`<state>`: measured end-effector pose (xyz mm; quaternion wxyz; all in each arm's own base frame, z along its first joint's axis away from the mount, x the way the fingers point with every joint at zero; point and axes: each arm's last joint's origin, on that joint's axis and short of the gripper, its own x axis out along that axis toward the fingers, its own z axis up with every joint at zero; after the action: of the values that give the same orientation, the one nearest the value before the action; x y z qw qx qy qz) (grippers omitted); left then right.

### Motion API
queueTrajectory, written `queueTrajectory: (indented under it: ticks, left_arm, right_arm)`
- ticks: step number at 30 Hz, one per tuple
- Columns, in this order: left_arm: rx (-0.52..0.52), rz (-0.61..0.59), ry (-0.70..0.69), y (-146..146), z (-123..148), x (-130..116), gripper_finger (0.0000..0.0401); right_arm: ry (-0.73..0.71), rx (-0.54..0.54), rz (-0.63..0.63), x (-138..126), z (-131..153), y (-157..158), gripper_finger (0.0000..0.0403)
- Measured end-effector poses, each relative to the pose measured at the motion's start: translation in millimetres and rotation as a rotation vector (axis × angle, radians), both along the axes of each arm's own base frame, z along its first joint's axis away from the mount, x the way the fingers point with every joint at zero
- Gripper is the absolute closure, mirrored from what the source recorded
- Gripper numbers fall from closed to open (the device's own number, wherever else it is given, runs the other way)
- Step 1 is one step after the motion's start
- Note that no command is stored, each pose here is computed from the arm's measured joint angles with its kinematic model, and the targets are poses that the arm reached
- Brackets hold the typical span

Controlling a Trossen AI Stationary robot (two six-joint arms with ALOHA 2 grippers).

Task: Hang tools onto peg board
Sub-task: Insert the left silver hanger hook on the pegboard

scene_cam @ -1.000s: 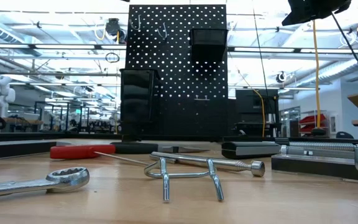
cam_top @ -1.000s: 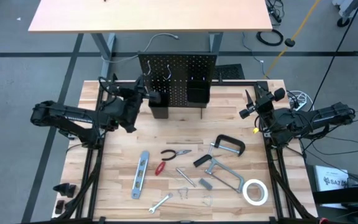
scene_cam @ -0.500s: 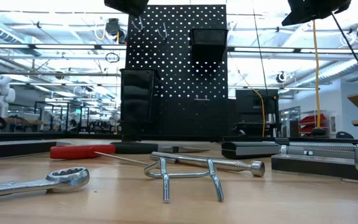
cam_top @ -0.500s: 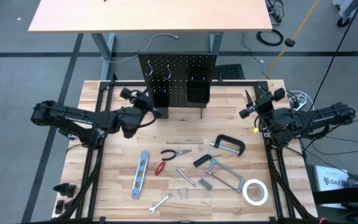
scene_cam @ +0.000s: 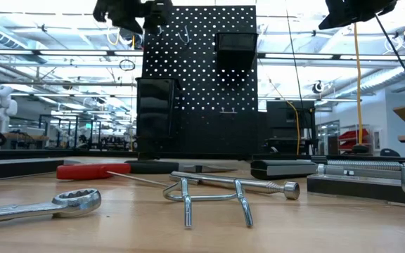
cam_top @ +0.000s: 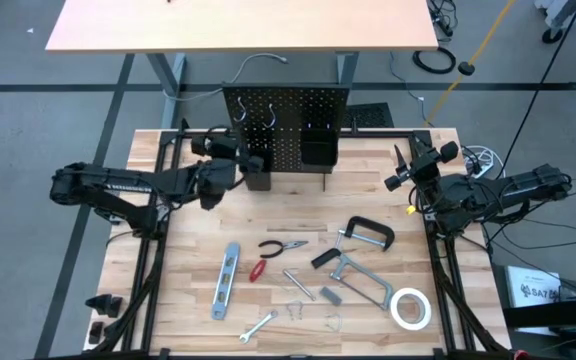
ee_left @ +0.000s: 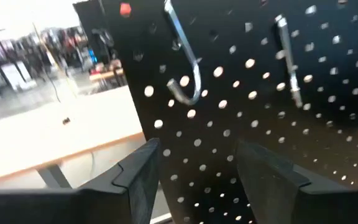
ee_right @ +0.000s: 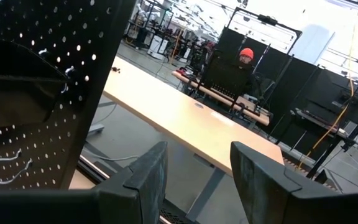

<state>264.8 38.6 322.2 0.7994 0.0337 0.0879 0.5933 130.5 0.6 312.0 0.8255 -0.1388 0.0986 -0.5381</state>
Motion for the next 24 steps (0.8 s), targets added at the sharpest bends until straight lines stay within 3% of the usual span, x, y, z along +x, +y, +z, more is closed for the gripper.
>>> queueTrajectory:
  ticks: [11,16,24]
  left_arm:
    - [-0.024,0.045,-0.174,21.3,-26.9,-4.9,0.0191]
    - [0.052,0.012,-0.263,16.0,-34.9,-9.5,0.0191]
    - [0.139,-0.081,-0.339,18.4,-26.3,-14.1,0.0191]
  right_arm:
    - [0.005,-0.002,0.0,0.0,-0.3,0.0,0.0236]
    - [0.024,-0.006,0.001,-0.1,-1.7,0.0,0.0236]
    - [0.011,0.001,0.004,0.0,-1.9,0.0,0.0236]
